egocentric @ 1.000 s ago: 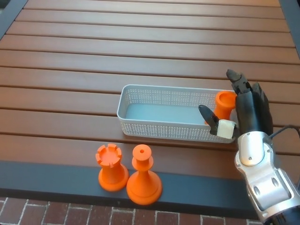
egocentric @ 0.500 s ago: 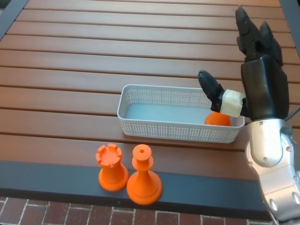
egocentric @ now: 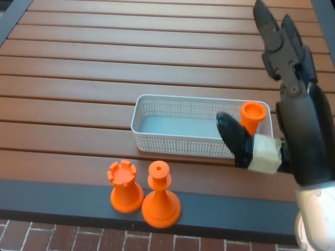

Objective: Using the right hand to place 3 different shape and weight chess pieces into a small container

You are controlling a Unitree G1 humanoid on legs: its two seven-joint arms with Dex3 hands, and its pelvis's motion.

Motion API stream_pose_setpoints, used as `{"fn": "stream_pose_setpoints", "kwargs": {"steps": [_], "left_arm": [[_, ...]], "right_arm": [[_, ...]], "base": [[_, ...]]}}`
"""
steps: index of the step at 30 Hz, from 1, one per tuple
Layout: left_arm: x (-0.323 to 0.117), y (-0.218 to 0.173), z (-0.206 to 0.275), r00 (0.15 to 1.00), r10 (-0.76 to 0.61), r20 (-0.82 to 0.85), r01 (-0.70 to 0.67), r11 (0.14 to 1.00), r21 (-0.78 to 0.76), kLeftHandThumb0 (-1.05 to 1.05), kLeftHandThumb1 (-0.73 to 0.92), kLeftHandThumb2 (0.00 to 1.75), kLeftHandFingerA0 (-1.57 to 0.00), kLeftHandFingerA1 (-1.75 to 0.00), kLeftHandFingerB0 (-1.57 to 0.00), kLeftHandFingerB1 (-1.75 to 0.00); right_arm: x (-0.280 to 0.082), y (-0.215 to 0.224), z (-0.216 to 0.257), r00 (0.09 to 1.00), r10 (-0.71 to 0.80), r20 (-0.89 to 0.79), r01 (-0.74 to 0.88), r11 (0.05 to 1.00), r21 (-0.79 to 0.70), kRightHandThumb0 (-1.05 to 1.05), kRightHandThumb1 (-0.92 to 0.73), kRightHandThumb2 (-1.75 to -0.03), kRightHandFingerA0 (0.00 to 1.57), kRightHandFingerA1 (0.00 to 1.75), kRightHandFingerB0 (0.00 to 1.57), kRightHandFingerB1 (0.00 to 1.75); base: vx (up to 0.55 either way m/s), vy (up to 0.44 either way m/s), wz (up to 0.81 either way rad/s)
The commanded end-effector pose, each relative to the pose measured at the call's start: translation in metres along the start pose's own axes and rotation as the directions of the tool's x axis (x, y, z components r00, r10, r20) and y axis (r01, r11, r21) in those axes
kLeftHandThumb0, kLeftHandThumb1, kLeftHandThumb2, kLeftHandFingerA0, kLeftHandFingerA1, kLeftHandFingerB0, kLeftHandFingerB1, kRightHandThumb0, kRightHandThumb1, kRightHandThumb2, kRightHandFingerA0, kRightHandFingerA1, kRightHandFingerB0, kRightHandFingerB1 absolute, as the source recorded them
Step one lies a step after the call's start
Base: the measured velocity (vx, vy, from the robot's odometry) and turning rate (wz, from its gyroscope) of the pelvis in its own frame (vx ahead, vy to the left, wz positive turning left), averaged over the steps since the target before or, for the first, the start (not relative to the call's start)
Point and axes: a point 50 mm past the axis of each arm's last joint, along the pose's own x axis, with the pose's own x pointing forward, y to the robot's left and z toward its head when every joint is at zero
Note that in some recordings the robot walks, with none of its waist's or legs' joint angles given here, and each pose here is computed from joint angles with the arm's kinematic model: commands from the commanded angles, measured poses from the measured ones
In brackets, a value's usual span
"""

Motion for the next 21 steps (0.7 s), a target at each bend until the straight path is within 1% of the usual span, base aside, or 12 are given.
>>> {"fn": "stream_pose_setpoints", "kwargs": {"steps": [1, 3, 6, 7, 9, 10, 11, 14, 18, 19, 20, 21], "left_arm": [[0.002, -0.002, 0.004, 0.999, -0.004, 0.036, 0.004, 1.0, 0.001, -0.17, 0.2, 1.66, -1.33, -1.56, -1.18, -1.45], [0.001, -0.001, 0.004, 0.999, 0.0, 0.038, -0.001, 1.0, 0.014, -0.17, 0.21, 1.65, -1.32, -1.58, -1.17, -1.47], [0.001, -0.001, 0.004, 0.999, 0.002, 0.032, -0.002, 1.0, 0.006, -0.16, 0.21, 1.64, -1.36, -1.54, -1.19, -1.44], [0.002, -0.002, 0.003, 1.0, 0.0, 0.024, 0.0, 1.0, -0.008, -0.13, 0.23, 1.65, -1.37, -1.54, -1.17, -1.44], [0.002, -0.002, 0.003, 1.0, -0.001, 0.015, 0.002, 1.0, -0.026, -0.15, 0.23, 1.63, -1.38, -1.54, -1.17, -1.45], [0.003, -0.002, 0.003, 1.0, -0.001, 0.015, 0.001, 1.0, -0.027, -0.15, 0.23, 1.63, -1.38, -1.54, -1.17, -1.45], [0.004, -0.003, 0.004, 1.0, -0.003, 0.022, 0.004, 1.0, -0.019, -0.12, 0.19, 1.7, -1.37, -1.55, -1.2, -1.44], [0.007, -0.003, 0.005, 1.0, -0.01, 0.028, 0.011, 0.999, -0.032, -0.14, 0.19, 1.69, -1.38, -1.54, -1.21, -1.42], [0.006, -0.006, 0.004, 1.0, -0.013, 0.019, 0.014, 0.999, -0.053, -0.1, 0.2, 1.68, -1.35, -1.55, -1.19, -1.43], [0.008, -0.006, 0.006, 0.999, -0.017, 0.027, 0.019, 0.999, -0.039, -0.12, 0.16, 1.72, -1.42, -1.61, -1.23, -1.46], [0.009, -0.006, 0.008, 0.999, -0.022, 0.041, 0.023, 1.0, -0.021, -0.12, 0.21, 1.71, -1.36, -1.58, -1.22, -1.42], [0.009, -0.006, 0.008, 0.999, -0.023, 0.045, 0.024, 1.0, -0.017, -0.12, 0.21, 1.71, -1.36, -1.58, -1.22, -1.42]], "right_arm": [[-0.038, 0.019, -0.015, 0.952, 0.27, -0.145, -0.252, 0.959, 0.133, -1.02, -0.63, -0.98, 0.0, 0.03, 0.0, 0.0], [-0.047, 0.023, -0.023, 0.923, 0.338, -0.186, -0.313, 0.938, 0.147, -1.01, -0.61, -0.97, 0.0, 0.02, 0.0, 0.0], [-0.053, 0.025, -0.028, 0.9, 0.379, -0.215, -0.355, 0.924, 0.143, -1.03, -0.62, -0.98, 0.0, 0.0, 0.0, 0.0], [-0.055, 0.026, -0.031, 0.886, 0.402, -0.233, -0.378, 0.915, 0.14, -1.01, -0.6, -0.96, 0.0, 0.0, 0.0, 0.0], [-0.056, 0.027, -0.036, 0.869, 0.427, -0.249, -0.403, 0.904, 0.141, -1.0, -0.59, -0.95, 0.0, 0.0, 0.0, 0.0], [-0.056, 0.028, -0.037, 0.866, 0.432, -0.251, -0.409, 0.902, 0.141, -1.0, -0.59, -0.95, 0.0, 0.0, 0.0, 0.0], [-0.055, 0.029, -0.039, 0.861, 0.439, -0.258, -0.419, 0.899, 0.131, -0.97, -0.56, -0.94, 0.0, 0.03, 0.0, 0.0], [-0.052, 0.03, -0.043, 0.851, 0.449, -0.272, -0.434, 0.893, 0.116, -0.95, -0.55, -0.93, 0.0, 0.03, 0.0, 0.0], [-0.047, 0.034, -0.045, 0.841, 0.46, -0.286, -0.448, 0.887, 0.109, -0.91, -0.51, -0.91, 0.0, 0.07, 0.0, 0.0], [-0.046, 0.035, -0.046, 0.837, 0.463, -0.29, -0.453, 0.885, 0.106, -0.9, -0.51, -0.9, 0.0, 0.07, 0.0, 0.0], [-0.044, 0.037, -0.047, 0.832, 0.469, -0.296, -0.463, 0.881, 0.096, -0.9, -0.51, -0.9, 0.0, 0.08, 0.0, 0.0], [-0.044, 0.038, -0.047, 0.829, 0.472, -0.299, -0.467, 0.879, 0.091, -0.9, -0.51, -0.9, 0.0, 0.08, 0.0, 0.0]], "base": [[0.0, 0.0, 0.0], [0.0, 0.0, 0.0], [0.0, 0.0, 0.0], [0.0, 0.0, 0.0], [0.0, 0.0, 0.0], [0.0, 0.0, 0.0], [0.0, 0.0, 0.0], [0.0, 0.0, 0.0], [0.0, 0.0, 0.0], [0.0, 0.0, 0.0], [0.0, 0.0, 0.0], [0.0, 0.0, 0.0]]}}
